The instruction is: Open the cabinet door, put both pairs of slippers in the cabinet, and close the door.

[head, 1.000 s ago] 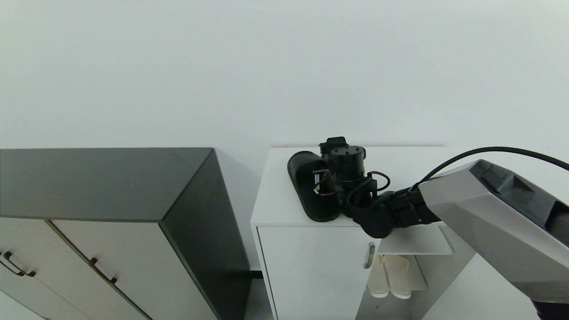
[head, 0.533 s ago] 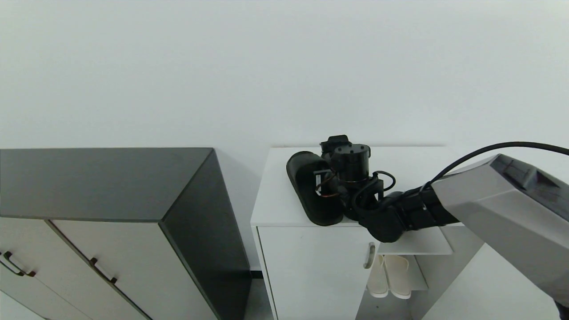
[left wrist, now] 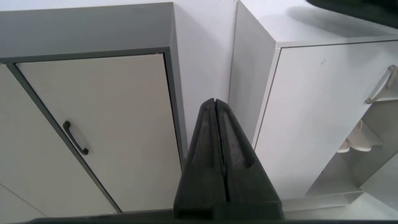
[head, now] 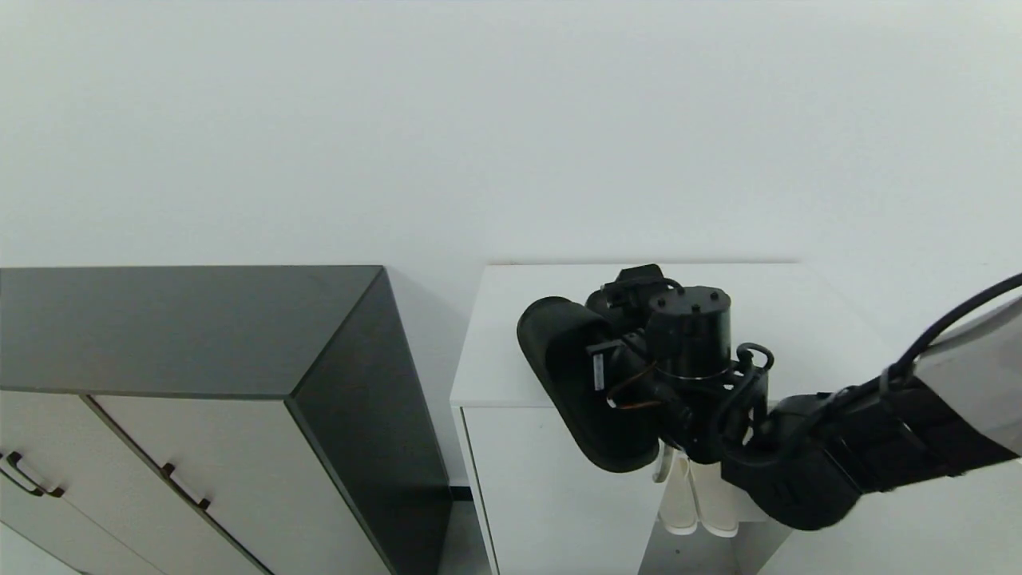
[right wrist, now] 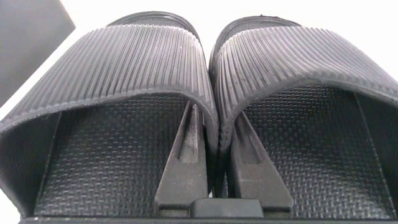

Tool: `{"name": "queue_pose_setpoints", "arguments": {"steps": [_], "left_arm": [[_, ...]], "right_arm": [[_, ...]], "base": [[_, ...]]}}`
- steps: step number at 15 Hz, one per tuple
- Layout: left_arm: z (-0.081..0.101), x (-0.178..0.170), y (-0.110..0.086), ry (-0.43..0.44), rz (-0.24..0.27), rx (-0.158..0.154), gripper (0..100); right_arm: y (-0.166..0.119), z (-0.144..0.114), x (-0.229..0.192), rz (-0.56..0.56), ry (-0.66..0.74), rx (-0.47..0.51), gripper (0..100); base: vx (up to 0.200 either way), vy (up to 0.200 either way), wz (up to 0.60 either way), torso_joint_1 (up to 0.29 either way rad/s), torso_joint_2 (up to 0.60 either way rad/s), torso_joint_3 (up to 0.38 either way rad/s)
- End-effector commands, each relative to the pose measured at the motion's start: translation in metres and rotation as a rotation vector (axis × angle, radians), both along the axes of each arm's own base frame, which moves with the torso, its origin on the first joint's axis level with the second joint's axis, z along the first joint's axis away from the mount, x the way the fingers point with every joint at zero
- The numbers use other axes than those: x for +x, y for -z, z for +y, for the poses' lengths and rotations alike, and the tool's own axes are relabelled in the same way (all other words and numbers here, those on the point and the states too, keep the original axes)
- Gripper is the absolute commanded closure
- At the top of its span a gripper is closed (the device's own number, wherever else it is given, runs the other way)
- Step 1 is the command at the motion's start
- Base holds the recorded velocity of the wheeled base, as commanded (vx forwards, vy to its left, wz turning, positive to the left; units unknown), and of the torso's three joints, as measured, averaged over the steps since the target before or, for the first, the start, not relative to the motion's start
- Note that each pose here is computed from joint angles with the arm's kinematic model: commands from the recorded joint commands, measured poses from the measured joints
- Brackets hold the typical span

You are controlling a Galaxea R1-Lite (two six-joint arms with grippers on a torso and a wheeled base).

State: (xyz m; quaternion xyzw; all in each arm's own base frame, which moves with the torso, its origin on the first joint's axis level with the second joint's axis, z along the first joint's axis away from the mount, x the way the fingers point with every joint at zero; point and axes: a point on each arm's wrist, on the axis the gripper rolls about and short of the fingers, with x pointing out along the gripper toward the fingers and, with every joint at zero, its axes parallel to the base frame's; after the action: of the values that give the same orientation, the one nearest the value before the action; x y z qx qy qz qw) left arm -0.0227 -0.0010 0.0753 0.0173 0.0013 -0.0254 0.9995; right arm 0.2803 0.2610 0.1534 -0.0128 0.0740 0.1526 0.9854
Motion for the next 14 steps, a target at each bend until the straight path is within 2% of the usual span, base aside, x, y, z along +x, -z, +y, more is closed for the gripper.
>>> {"name": "queue_pose_setpoints", "arguments": {"steps": [1, 4, 10, 14], "left_arm": [[0.000, 0.000, 0.000, 0.000, 0.000, 0.001, 100], [0.000, 0.000, 0.000, 0.000, 0.000, 0.002, 100], [0.000, 0.000, 0.000, 0.001, 0.000, 0.002, 100], [0.000, 0.000, 0.000, 0.001, 0.000, 0.002, 100]], "right_arm": [[-0.010, -0.012, -0.040, -0.002, -0.058, 0.008, 100], [0.008, -0.013, -0.046, 0.016, -0.067, -0.010, 100], [0.009, -0.012, -0.045, 0.012, -0.067, -0.008, 100], [0.010, -0.012, -0.045, 0.014, -0.067, -0.009, 100]], "base": [[0.000, 0.000, 0.00, 0.000, 0.00, 0.000], [0.000, 0.000, 0.00, 0.000, 0.00, 0.000], [0.000, 0.000, 0.00, 0.000, 0.00, 0.000], [-0.200, 0.000, 0.00, 0.010, 0.00, 0.005]]}}
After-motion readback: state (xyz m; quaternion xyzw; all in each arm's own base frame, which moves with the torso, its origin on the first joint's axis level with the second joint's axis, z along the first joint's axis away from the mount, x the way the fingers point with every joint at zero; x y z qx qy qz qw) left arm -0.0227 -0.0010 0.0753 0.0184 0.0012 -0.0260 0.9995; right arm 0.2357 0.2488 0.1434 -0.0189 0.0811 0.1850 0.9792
